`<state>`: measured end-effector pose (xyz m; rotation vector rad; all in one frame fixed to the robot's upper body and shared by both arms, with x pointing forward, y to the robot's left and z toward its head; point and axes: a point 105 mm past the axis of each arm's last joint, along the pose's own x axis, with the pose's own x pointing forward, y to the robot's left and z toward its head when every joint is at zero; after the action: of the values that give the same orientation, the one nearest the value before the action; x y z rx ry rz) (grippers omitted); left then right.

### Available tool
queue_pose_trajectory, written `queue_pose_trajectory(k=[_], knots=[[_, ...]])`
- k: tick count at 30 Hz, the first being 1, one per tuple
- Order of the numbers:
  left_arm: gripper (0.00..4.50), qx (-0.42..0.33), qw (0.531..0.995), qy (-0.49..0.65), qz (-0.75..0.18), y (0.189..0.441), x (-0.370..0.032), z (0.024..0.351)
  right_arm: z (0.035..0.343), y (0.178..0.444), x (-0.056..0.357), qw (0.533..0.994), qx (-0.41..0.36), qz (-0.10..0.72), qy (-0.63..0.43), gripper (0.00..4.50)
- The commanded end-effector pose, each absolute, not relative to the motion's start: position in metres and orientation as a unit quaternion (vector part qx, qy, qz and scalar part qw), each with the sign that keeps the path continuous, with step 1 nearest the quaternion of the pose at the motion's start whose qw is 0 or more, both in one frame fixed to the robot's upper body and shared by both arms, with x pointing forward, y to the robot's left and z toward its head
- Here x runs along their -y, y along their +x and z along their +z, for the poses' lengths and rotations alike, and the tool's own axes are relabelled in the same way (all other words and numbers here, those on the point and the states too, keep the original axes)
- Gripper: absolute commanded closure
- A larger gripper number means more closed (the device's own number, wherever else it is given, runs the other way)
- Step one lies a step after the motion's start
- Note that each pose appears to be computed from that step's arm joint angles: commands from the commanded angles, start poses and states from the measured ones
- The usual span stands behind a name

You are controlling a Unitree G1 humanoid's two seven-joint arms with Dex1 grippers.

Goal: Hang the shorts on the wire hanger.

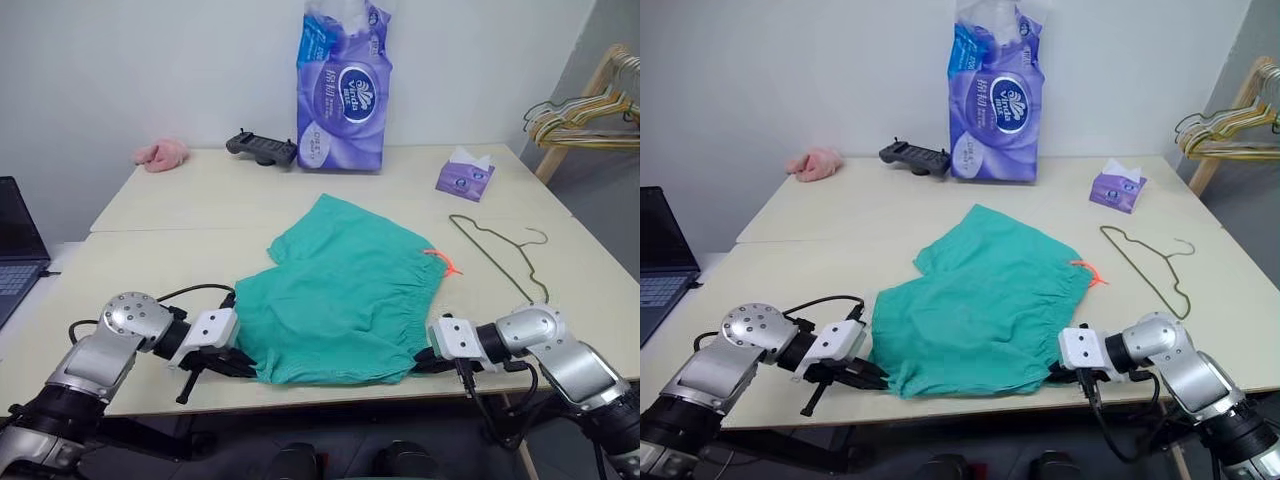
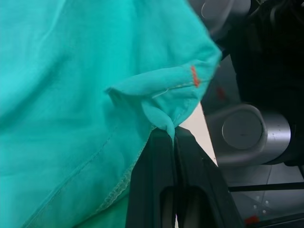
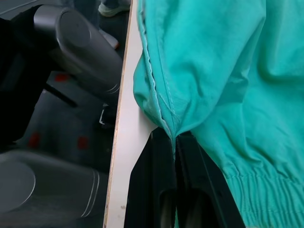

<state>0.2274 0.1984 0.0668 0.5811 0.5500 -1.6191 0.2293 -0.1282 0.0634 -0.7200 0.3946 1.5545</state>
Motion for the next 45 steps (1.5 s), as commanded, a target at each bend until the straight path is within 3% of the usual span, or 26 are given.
queue_pose_trajectory(k=[1, 17, 20, 23, 32, 34, 38, 45], knots=[[4.5, -0.227, 0.611, 0.263, -0.711, 0.223, -0.194, 0.072, 0.068, 0.224, 0.128, 0.629, -0.169, 0.686, -0.325, 4.47], [4.5, -0.255, 0.593, 0.257, -0.719, 0.208, -0.196, 0.07, 0.069, 0.207, 0.126, 0.611, -0.209, 0.702, -0.3, 4.47], [3.89, -0.255, 0.595, 0.257, -0.717, 0.21, -0.196, 0.07, 0.07, 0.208, 0.125, 0.612, -0.211, 0.702, -0.297, 4.5], [3.05, -0.261, 0.592, 0.251, -0.72, 0.21, -0.197, 0.072, 0.071, 0.205, 0.126, 0.61, -0.217, 0.705, -0.289, 3.83], [0.27, -0.29, 0.571, 0.244, -0.728, 0.204, -0.204, 0.076, 0.074, 0.193, 0.132, 0.599, -0.241, 0.716, -0.267, 0.77], [0.0, -0.306, 0.561, 0.235, -0.732, 0.198, -0.206, 0.08, 0.076, 0.187, 0.133, 0.59, -0.248, 0.72, -0.267, 0.1], [0.0, -0.333, 0.542, 0.22, -0.739, 0.19, -0.209, 0.089, 0.081, 0.178, 0.136, 0.578, -0.266, 0.726, -0.262, 0.04], [0.0, -0.339, 0.57, 0.201, -0.72, 0.209, -0.215, 0.102, 0.099, 0.173, 0.136, 0.562, -0.289, 0.734, -0.25, 0.04]])
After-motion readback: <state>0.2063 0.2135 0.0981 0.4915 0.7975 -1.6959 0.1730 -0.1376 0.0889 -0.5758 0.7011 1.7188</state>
